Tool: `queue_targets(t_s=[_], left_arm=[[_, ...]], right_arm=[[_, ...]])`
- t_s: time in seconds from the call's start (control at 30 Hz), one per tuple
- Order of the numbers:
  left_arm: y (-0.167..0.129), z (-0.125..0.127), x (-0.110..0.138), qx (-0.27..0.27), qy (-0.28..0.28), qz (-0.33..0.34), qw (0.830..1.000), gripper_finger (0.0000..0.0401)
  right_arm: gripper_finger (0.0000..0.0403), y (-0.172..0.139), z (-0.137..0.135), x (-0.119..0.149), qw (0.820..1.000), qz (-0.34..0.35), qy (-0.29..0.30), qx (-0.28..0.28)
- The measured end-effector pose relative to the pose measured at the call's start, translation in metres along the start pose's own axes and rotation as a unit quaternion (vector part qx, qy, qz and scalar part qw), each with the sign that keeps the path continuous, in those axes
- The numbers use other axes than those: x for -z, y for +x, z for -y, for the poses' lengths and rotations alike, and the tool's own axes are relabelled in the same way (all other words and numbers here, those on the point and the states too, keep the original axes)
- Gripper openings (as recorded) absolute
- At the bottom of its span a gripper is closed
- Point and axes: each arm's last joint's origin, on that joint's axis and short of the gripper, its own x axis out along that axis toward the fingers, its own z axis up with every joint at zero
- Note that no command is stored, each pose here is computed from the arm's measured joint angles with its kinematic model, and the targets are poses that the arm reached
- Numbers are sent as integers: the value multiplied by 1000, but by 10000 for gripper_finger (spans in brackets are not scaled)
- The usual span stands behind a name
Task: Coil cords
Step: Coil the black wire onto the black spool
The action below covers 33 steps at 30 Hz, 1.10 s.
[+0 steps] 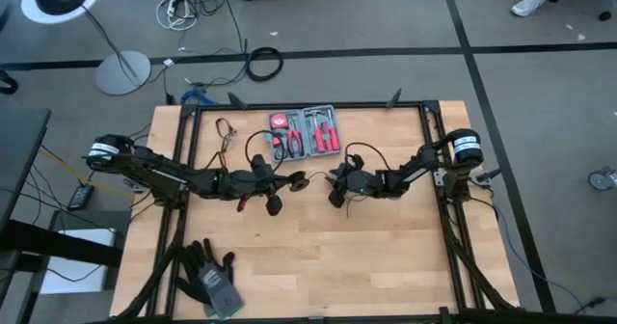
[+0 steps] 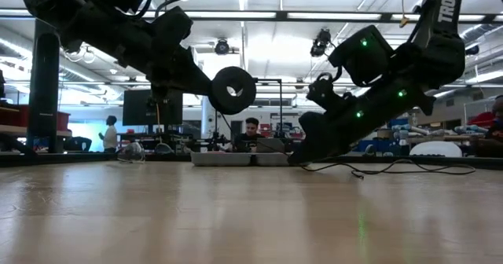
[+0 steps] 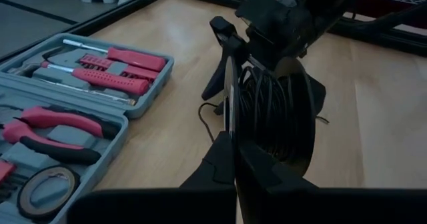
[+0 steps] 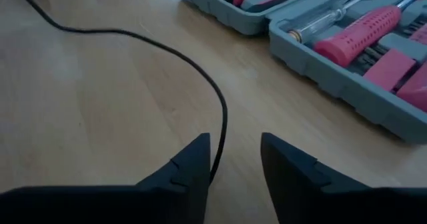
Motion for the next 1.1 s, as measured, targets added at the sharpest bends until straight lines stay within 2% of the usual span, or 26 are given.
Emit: queue_targets(t_s=[0.13,0.2,0.27,0.37,0.43,0.7,0.9,1.1], left_arm=[[0,0,0,1,-1,2,1000,0],[0,0,-1,1,-2,3,1000,0],[0,0,-1,1,-2,4,1000,0],[0,0,-1,1,-2,3,1000,0],[0,0,-1,1,-1,2,1000,0],[0,0,3,5,4,-18,1000,0],[0,0,3,8,3,-19,1000,0],[0,0,3,8,-5,-19,1000,0]], right_arm=[[141,0,0,0,1000,-1,-12,-3],[131,0,0,0,1000,-5,-17,-14],[105,0,-1,0,1000,-11,-19,-22],[32,0,-2,1,999,-14,-19,-34],[12,-2,-2,-1,999,-12,-18,-36],[4,-28,2,-35,999,10,19,-43],[2,-55,7,-66,999,-5,20,-38],[1,-65,0,-109,999,1,0,-40]])
